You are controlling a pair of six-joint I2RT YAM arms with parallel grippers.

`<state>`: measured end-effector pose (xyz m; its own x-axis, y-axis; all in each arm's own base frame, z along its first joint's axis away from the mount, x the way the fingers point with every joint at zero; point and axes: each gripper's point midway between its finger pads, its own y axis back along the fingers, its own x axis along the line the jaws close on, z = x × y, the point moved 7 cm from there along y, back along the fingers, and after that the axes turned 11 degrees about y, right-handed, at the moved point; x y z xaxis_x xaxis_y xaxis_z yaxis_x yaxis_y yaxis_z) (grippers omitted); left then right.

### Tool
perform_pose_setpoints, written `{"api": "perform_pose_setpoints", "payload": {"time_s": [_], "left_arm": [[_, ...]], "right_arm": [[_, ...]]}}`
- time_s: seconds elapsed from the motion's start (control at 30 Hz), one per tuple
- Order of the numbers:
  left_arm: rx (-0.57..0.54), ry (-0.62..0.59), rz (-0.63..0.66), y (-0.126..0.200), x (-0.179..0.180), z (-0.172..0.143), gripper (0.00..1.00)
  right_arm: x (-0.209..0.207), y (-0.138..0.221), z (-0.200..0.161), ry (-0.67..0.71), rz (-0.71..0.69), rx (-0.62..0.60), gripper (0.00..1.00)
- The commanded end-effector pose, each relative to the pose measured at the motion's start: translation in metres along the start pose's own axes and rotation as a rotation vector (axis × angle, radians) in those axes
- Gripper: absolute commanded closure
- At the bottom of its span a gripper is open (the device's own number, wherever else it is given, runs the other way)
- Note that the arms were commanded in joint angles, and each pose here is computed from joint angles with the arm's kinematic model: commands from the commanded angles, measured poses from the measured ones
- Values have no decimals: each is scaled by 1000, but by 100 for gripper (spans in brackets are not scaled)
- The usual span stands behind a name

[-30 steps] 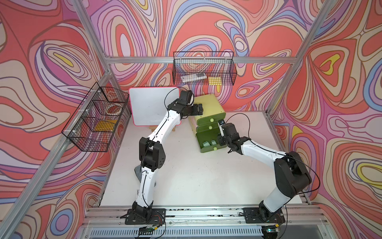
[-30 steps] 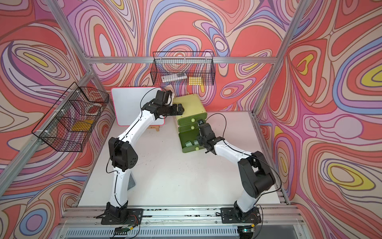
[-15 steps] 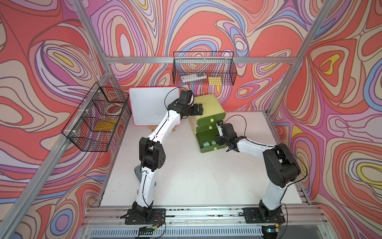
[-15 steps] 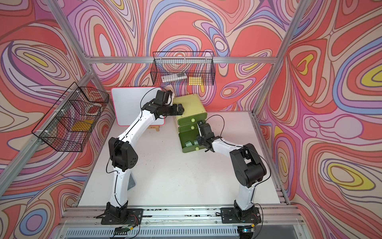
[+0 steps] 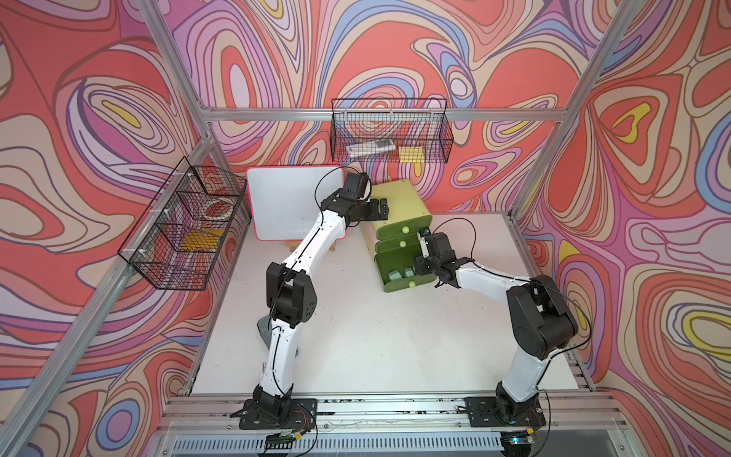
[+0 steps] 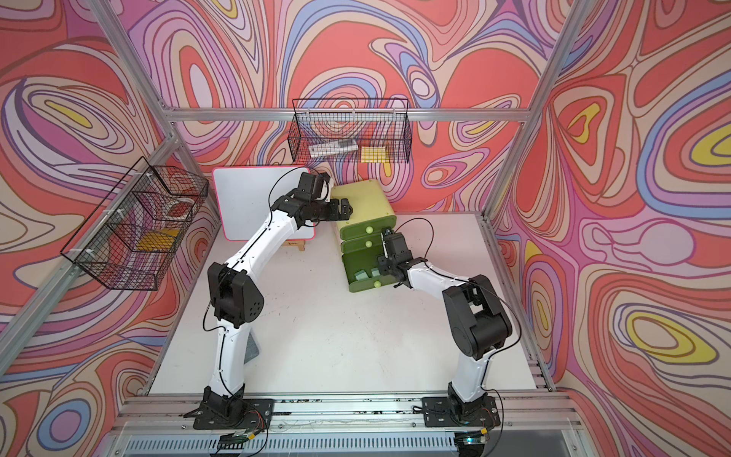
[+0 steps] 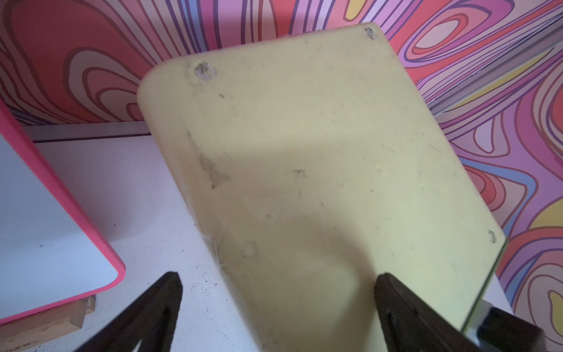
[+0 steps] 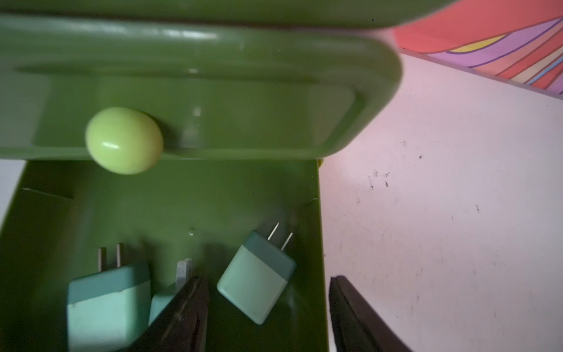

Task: Place the plugs into the drawer by color
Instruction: Place the plug in the drawer, then close the drawer in the storage box.

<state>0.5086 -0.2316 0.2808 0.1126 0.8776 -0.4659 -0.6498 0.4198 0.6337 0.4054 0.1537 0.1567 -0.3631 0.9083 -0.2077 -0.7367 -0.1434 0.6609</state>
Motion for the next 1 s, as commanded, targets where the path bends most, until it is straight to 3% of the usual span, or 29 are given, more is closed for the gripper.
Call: {"api": "perform_pose_setpoints", "payload": {"time_s": [0.0, 0.2, 0.4, 0.77, 0.97], "left_arm": [[57, -17, 55, -5, 8, -12, 4], [55, -4, 46, -5, 7, -11, 5], [58, -4, 48, -3, 7, -11, 5], [61, -17, 58, -2, 8, -12, 5], [60, -19, 63, -2, 9, -12, 5]], "right_arm": [[-6, 51, 19, -152, 48, -140, 40], [13, 84, -36, -357, 200, -231, 56], [33, 78, -82, -484, 301, -225, 58], [64, 31, -91, -376, 393, -172, 61], [82, 14, -84, -316, 370, -149, 64]]}}
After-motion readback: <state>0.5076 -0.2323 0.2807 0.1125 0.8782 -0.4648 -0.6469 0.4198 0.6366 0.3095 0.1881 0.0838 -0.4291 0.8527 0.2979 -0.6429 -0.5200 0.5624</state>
